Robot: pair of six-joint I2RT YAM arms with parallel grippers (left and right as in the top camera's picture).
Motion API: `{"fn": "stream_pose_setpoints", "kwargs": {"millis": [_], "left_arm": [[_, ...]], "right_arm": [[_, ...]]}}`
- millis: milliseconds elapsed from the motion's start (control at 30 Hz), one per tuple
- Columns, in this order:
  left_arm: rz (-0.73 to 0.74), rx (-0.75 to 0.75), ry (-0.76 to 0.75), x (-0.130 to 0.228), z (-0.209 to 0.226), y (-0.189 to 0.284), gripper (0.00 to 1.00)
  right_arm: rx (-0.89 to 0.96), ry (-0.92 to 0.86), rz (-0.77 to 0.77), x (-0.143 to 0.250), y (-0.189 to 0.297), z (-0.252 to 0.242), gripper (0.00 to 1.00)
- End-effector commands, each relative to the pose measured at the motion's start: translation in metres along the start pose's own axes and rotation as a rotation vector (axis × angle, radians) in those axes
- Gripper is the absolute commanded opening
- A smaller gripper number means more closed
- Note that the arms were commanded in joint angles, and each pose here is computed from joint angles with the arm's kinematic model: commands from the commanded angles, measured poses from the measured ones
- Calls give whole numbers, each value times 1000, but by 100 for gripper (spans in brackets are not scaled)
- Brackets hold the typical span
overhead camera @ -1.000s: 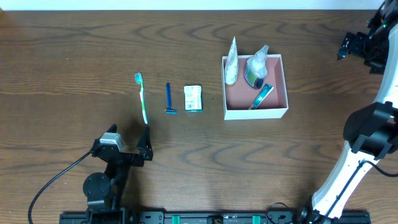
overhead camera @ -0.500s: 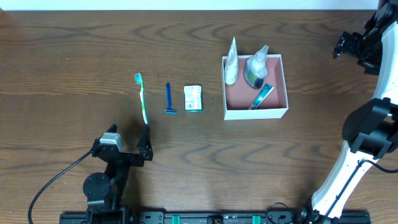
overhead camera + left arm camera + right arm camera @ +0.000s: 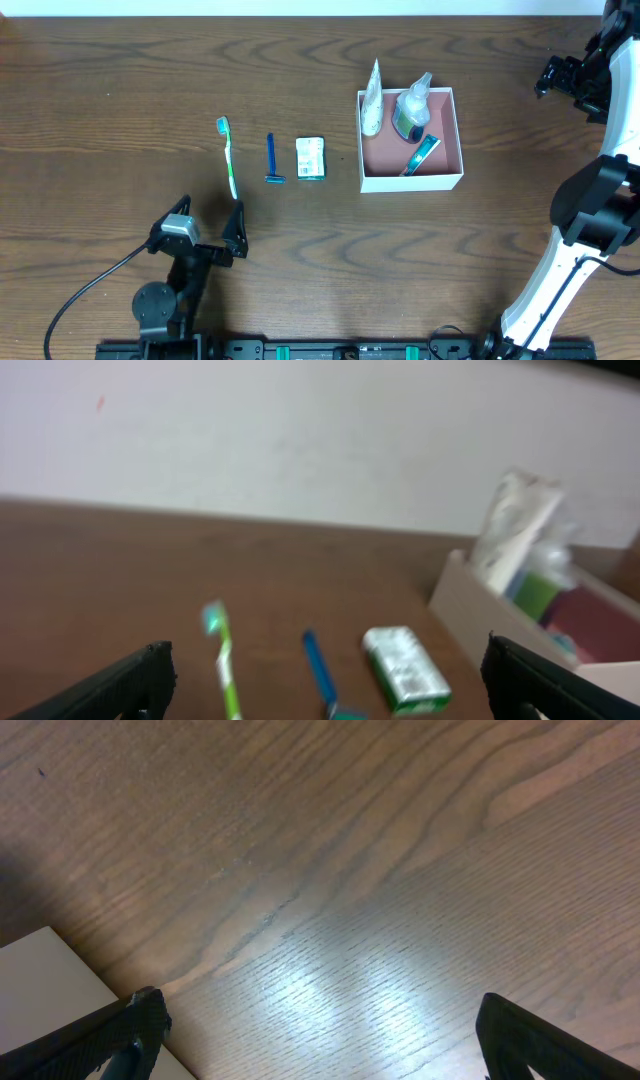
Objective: Pack container
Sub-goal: 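Reach the left gripper forward and grasp the green soap box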
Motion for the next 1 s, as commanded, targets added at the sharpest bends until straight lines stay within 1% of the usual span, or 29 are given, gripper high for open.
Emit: {"fn": "stream_pose_setpoints", "kwargs": {"millis": [0, 133, 200, 267, 300, 367, 433, 500, 533, 600, 667, 700, 767, 833, 967], "left_arm": [[0, 101, -6, -10, -19, 1, 98], [27, 87, 1, -33, -30, -2, 98], [111, 45, 3, -43, -32, -9, 98], [247, 12, -7, -49, -35, -19, 98], [340, 50, -25, -52, -44, -26, 98], [453, 133, -10, -59, -59, -38, 98], [514, 186, 64, -68, -68, -55, 98], [537, 264, 81, -75, -78, -71, 98], [550, 264, 83, -77, -78, -79, 98], [592, 137, 83, -76, -69, -97, 98], [643, -107, 51, -72, -53, -111, 98], [678, -233, -5, -71, -47, -116, 98], [717, -327, -80, -69, -49, -126, 98], [755, -312, -116, -60, -63, -139, 98], [828, -244, -147, -23, -84, -158, 98]], "right_arm": [[14, -13, 3, 1, -1, -1, 99], [14, -13, 3, 1, -1, -1, 99], [14, -13, 3, 1, -1, -1, 99], [14, -13, 3, 1, -1, -1, 99], [14, -13, 3, 1, -1, -1, 99], [14, -13, 3, 1, -1, -1, 99], [14, -13, 3, 1, -1, -1, 99], [14, -13, 3, 1, -1, -1, 99], [14, -13, 3, 1, -1, -1, 99], [14, -13, 2, 1, -1, -1, 99], [14, -13, 3, 1, -1, -1, 99], [14, -13, 3, 1, -1, -1, 99], [14, -13, 3, 1, -1, -1, 99], [14, -13, 2, 1, -1, -1, 99], [14, -13, 3, 1, -1, -1, 99]]}}
Point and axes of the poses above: each gripper's point midway between its finger pads, its own y axis back along the fingers, its own z axis along the line the jaws close on, x = y × z, the point moved 3 cm from there along y, back along the fingers, and after that the axes turned 15 degrees about y, right-handed, at the moved point
